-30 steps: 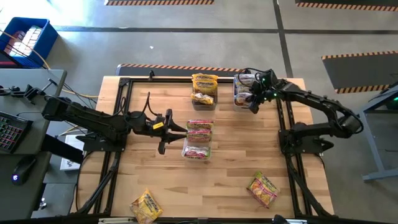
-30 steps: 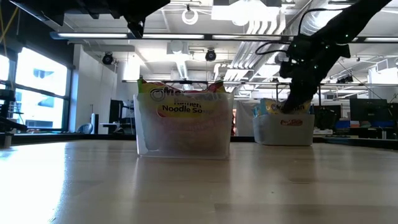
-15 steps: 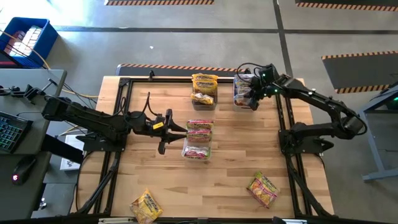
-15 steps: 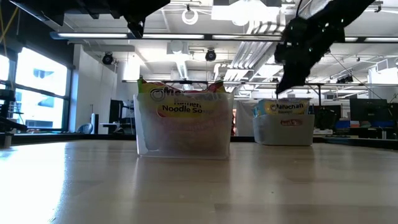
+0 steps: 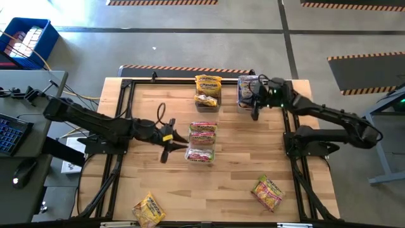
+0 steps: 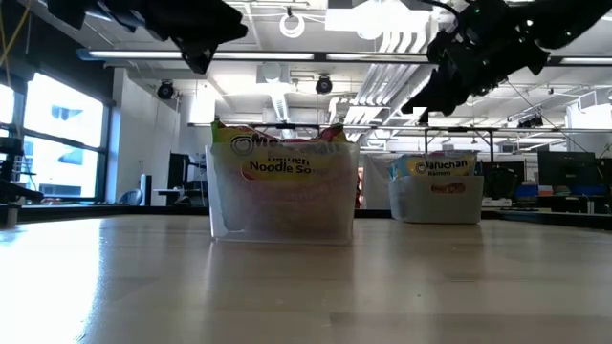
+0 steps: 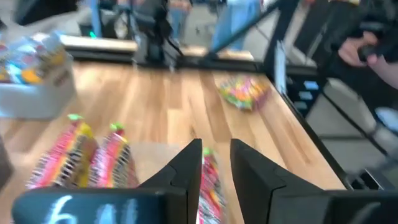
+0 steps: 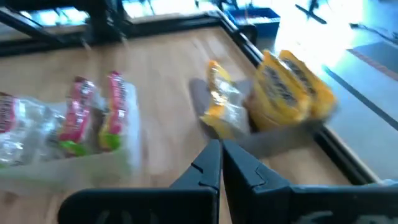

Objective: Sort Maruchan noodles
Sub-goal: Put the yellow noodle pack into the black bin

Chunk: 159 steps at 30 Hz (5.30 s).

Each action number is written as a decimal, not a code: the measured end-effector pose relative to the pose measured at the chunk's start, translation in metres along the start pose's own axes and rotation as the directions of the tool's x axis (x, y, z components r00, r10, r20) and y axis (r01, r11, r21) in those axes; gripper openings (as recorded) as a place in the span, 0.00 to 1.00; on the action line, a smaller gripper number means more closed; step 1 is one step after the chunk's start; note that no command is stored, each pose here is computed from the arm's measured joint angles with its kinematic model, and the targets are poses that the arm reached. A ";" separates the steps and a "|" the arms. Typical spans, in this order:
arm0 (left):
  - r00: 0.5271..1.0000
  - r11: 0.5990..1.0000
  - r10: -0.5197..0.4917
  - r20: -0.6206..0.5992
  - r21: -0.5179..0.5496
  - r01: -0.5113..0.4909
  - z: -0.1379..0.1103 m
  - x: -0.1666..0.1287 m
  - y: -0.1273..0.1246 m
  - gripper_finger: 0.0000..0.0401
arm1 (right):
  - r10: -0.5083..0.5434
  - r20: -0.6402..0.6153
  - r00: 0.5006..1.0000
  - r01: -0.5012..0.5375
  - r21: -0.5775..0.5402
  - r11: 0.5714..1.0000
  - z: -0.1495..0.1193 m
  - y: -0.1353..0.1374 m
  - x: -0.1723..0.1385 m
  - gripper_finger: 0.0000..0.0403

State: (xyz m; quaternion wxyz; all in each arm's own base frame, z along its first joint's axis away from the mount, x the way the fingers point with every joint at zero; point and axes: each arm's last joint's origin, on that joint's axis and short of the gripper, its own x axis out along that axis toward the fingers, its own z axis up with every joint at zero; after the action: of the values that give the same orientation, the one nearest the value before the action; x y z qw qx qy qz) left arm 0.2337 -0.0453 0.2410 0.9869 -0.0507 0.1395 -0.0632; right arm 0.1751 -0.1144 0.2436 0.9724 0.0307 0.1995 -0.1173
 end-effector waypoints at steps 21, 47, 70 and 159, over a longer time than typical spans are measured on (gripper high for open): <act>0.872 0.985 -0.051 -0.487 -0.170 -0.037 -0.019 -0.017 -0.104 0.19 | 0.217 0.144 0.965 -0.192 -0.168 0.967 -0.009 0.087 0.015 0.00; 0.434 0.939 -0.264 -0.861 -0.332 -0.088 -0.114 0.017 -0.172 0.43 | 0.239 0.113 0.964 -0.218 -0.174 0.960 -0.013 0.107 0.013 0.00; 0.760 0.988 -0.123 -0.638 -0.154 0.031 -0.054 -0.006 -0.157 0.00 | 0.292 0.125 0.948 -0.298 0.029 0.954 -0.013 0.119 0.015 0.14; 0.958 0.975 0.222 0.180 -0.060 -0.214 -0.030 -0.007 -0.009 0.19 | 0.011 -0.482 0.876 -0.142 -0.235 0.961 0.169 0.073 0.135 0.20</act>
State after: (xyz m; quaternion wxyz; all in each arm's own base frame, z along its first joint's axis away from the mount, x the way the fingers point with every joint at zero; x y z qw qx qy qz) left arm 0.2178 -0.0553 0.2149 0.9953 -0.0604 0.0531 0.0537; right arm 0.3775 -0.0911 0.3465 0.8927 -0.0630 0.4445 -0.0396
